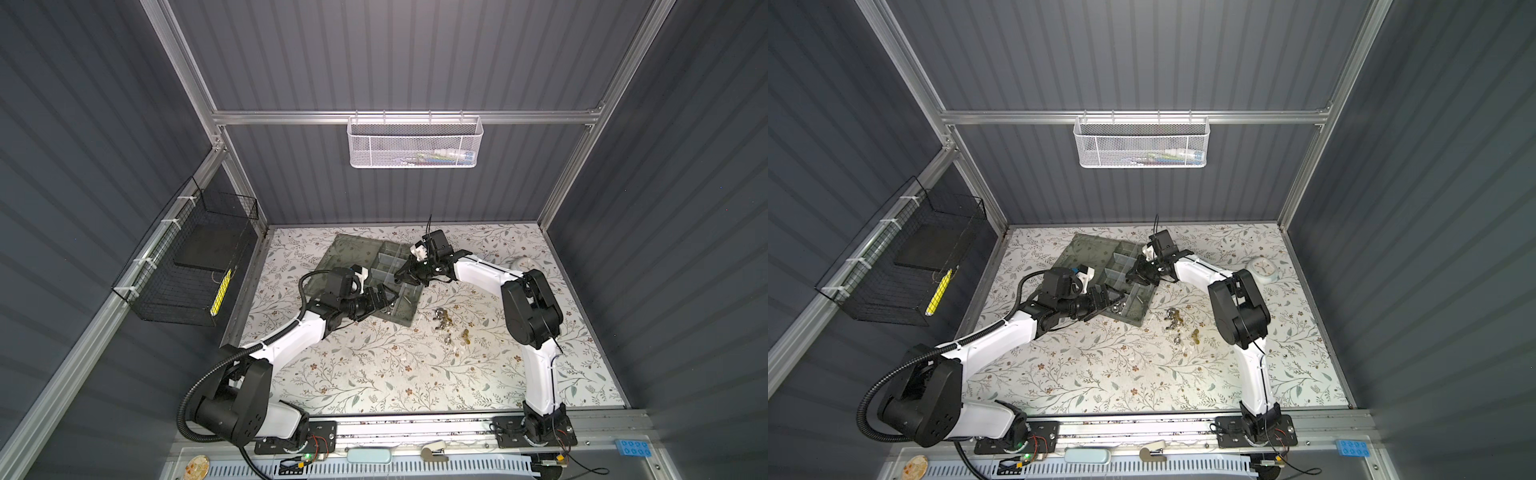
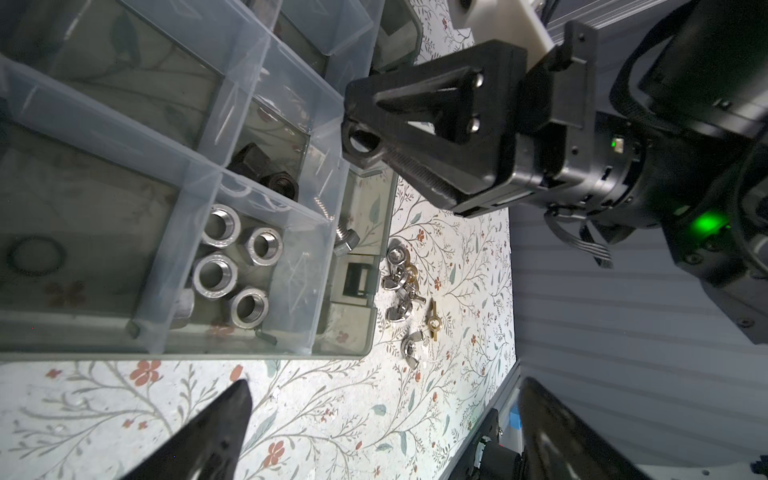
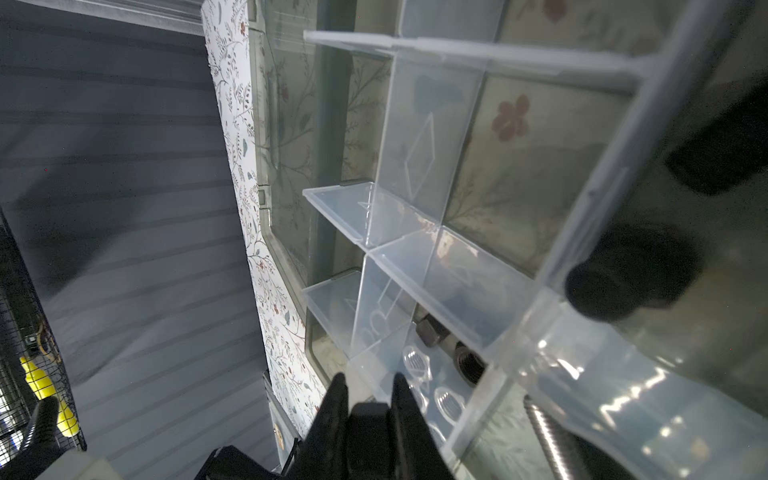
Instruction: Sort the screws and nuts into containers
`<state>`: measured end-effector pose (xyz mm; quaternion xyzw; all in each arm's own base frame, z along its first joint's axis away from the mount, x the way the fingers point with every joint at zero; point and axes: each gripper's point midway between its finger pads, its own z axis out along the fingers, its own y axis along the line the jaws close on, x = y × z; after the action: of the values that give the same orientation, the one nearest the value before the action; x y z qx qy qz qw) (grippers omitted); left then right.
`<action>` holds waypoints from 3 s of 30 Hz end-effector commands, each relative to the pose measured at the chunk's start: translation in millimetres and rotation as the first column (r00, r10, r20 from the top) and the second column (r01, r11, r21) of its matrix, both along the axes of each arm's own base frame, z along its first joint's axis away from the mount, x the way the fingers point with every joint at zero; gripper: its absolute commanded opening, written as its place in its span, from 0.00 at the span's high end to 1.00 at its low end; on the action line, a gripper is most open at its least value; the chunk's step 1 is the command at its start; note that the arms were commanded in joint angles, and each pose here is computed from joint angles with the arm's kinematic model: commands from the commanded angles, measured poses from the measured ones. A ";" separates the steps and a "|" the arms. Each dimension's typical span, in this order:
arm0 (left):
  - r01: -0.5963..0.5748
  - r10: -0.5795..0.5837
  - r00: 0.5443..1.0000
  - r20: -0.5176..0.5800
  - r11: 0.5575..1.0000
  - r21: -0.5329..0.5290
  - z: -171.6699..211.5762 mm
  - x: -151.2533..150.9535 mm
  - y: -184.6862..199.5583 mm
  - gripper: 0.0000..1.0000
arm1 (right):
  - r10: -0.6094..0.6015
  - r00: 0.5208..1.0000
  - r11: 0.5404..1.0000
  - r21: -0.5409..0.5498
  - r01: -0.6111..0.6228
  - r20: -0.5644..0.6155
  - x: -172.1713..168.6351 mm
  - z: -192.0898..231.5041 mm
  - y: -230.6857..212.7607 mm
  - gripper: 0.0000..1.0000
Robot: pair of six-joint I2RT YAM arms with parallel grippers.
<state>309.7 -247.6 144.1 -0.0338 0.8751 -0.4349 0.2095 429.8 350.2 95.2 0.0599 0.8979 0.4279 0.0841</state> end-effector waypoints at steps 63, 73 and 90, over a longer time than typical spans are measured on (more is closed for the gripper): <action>0.226 -0.227 0.970 0.089 0.974 0.020 9.3 -46.6 -116.9 0.00 | -0.142 0.975 0.906 -0.374 0.197 0.170 -121.3 16.6 -185.2 0.02; 0.280 -0.279 0.958 0.064 0.960 -0.008 -13.2 -59.7 -152.6 0.00 | -0.160 0.986 0.867 -0.469 0.167 0.055 -167.8 -37.6 -212.5 0.20; 0.301 -0.301 0.953 0.042 0.953 0.008 -27.3 -67.4 -156.4 0.00 | -0.165 0.986 0.856 -0.498 0.141 -0.004 -163.8 -75.6 -212.8 0.52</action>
<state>239.6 -399.2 112.7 0.1052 0.8686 -0.4589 0.1545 258.4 138.2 21.1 0.1179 0.9713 0.1784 0.1045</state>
